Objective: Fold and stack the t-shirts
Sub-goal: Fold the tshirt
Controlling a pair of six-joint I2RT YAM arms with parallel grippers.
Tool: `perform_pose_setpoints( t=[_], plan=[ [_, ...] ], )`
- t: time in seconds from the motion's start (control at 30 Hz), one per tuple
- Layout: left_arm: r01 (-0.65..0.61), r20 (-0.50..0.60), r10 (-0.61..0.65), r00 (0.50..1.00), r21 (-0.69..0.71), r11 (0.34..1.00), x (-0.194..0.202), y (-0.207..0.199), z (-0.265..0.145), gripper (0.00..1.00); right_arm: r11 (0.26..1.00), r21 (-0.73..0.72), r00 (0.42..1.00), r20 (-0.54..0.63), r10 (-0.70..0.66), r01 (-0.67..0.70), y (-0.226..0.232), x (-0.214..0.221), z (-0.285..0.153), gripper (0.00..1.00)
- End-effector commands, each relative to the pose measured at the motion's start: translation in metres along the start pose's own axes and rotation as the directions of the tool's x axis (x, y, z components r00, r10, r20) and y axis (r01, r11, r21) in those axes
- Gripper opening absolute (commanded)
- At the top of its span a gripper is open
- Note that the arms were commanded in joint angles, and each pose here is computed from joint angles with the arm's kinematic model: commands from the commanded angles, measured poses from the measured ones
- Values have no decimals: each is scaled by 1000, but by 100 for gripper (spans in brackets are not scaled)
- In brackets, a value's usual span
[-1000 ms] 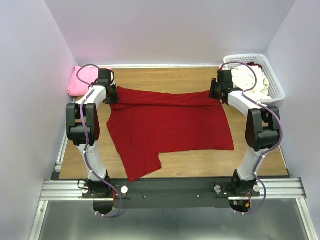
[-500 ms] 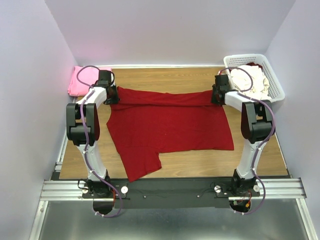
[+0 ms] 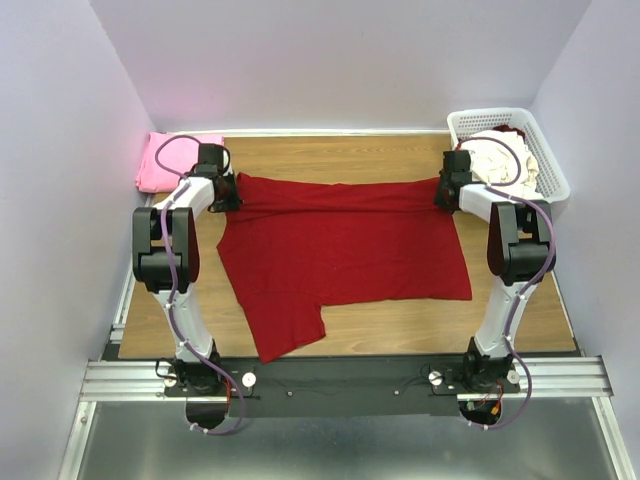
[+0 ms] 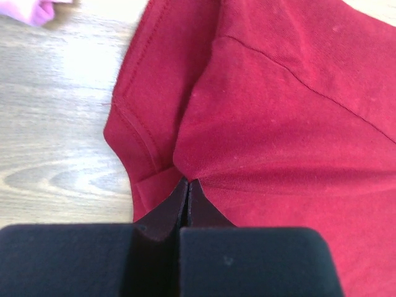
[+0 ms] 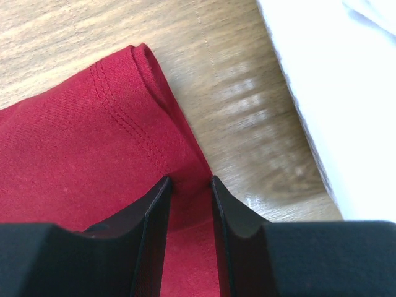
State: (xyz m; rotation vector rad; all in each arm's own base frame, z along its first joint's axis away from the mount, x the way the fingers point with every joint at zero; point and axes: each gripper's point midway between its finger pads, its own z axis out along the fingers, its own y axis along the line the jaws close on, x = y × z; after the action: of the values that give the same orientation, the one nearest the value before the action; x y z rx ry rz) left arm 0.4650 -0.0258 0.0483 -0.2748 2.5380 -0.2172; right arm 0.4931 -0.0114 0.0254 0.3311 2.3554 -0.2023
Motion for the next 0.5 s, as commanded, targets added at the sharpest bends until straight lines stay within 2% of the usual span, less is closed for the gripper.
perform_pose_setpoints(
  t=[0.0,0.2,0.23,0.47],
  plan=[
    [2,40,-5,999,55,999,-8,-12,-19,0,993,114,999,-46,-9,14,-27,14,3,39],
    [10,46,-14,999,95,995,-4,-19,-28,0,989,149,999,-37,11,-6,-32,6,-4,38],
    [-14,41,9,999,118,993,1,-33,-28,0,992,123,1000,-18,19,-16,-29,-2,-11,38],
    [-17,30,13,999,142,990,6,-42,-27,0,997,-74,996,86,19,-13,5,-56,-39,38]
  ],
)
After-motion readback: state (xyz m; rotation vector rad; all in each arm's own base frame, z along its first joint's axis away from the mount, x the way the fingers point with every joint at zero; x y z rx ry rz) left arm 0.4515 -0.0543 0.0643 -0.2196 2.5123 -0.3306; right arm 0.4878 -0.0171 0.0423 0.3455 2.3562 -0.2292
